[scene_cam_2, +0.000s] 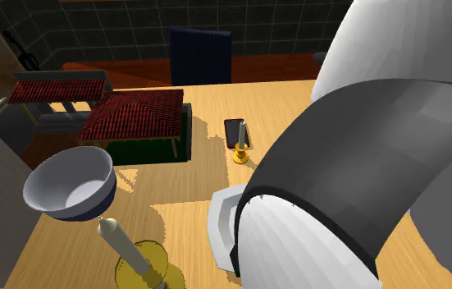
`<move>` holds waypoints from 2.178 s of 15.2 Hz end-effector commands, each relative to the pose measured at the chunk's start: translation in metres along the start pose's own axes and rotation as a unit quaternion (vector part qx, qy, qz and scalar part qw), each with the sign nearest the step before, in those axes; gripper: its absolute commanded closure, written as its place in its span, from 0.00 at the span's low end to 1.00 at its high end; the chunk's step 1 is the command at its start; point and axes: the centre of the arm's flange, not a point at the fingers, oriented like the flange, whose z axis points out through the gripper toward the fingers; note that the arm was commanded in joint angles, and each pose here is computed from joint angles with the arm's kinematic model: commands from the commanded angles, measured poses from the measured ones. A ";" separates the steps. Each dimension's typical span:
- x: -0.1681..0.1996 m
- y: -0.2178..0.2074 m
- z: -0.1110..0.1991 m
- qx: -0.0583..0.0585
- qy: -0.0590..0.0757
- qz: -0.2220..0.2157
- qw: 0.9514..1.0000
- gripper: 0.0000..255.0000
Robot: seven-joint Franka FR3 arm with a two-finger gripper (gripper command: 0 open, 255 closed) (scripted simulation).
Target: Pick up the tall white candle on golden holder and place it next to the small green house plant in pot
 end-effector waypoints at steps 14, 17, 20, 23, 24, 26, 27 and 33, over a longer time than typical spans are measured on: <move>0.121 0.047 0.057 -0.011 0.110 -0.030 0.993 0.00; 0.151 0.057 0.067 -0.014 0.135 -0.037 0.990 0.00; 0.181 0.067 0.074 -0.016 0.160 -0.044 0.986 0.00; 0.212 0.076 0.080 -0.019 0.185 -0.051 0.981 0.00; 0.223 0.079 0.082 -0.020 0.193 -0.053 0.979 0.00; 0.243 0.085 0.084 -0.022 0.210 -0.058 0.976 0.00; 0.254 0.088 0.086 -0.022 0.218 -0.060 0.974 0.00; 0.289 0.096 0.102 -0.025 0.240 -0.066 0.968 0.00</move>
